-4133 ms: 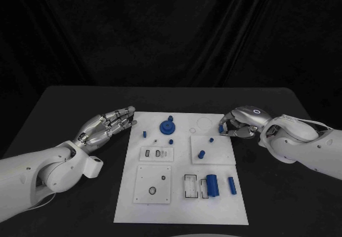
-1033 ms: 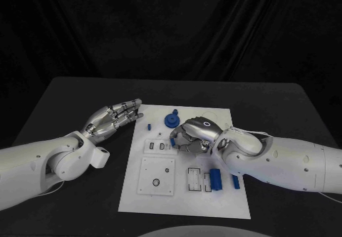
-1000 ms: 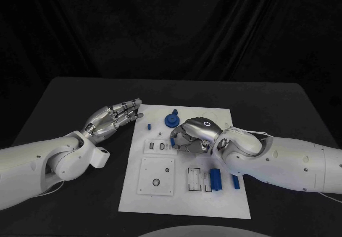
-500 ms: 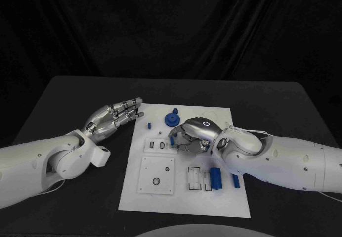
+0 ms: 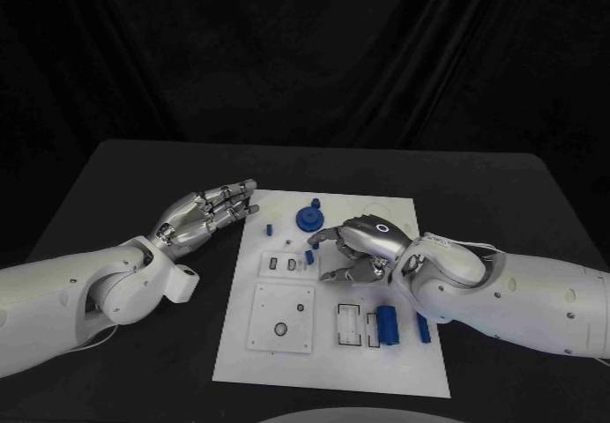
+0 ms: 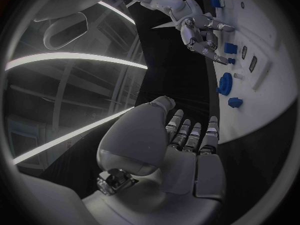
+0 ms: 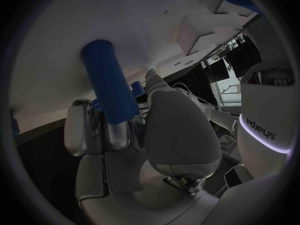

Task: Assemble the parts on the task board

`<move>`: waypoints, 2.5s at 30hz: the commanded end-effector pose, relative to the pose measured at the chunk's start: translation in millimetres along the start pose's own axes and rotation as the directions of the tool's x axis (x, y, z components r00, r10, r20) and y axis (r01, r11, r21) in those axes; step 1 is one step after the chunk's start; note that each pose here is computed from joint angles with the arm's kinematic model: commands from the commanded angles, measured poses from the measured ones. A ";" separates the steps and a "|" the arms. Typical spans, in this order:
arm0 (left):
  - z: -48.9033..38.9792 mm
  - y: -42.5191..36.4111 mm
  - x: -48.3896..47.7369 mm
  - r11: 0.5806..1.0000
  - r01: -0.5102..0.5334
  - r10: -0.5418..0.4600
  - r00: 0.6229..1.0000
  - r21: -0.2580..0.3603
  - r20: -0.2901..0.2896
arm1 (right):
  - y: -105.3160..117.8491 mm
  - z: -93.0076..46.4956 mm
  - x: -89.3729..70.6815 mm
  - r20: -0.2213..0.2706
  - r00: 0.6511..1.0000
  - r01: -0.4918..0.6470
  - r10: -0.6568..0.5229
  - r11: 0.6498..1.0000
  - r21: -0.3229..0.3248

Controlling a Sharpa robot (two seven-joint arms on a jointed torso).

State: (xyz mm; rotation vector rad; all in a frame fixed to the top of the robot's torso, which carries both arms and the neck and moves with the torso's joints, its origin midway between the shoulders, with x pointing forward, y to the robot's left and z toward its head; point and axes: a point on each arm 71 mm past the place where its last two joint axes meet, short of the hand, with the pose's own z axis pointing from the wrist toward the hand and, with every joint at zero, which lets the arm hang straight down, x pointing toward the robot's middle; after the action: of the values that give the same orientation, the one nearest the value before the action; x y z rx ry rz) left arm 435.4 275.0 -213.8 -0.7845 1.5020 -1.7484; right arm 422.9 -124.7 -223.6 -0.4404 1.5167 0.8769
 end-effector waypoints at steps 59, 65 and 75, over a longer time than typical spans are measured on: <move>92.8 -13.5 55.0 0.272 -0.845 0.542 0.530 -0.460 -0.652 | -57.8 -61.0 -102.7 0.283 0.951 0.111 -0.125 0.992 0.064; 96.6 -9.8 60.8 0.194 -0.861 0.525 0.495 -0.469 -0.692 | -61.0 -64.0 -92.8 0.257 0.960 0.097 -0.114 0.992 0.077; 109.1 -4.7 66.9 0.136 -0.875 0.506 0.464 -0.464 -0.727 | -64.8 -67.0 -86.1 0.249 0.962 0.090 -0.110 0.992 0.090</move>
State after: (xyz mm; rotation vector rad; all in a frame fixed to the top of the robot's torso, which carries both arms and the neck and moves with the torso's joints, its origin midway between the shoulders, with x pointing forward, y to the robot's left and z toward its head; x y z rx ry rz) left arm 483.6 157.4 -192.1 0.0655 2.4482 -0.3856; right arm 438.1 -233.1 -160.5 -0.3453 1.2660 0.7744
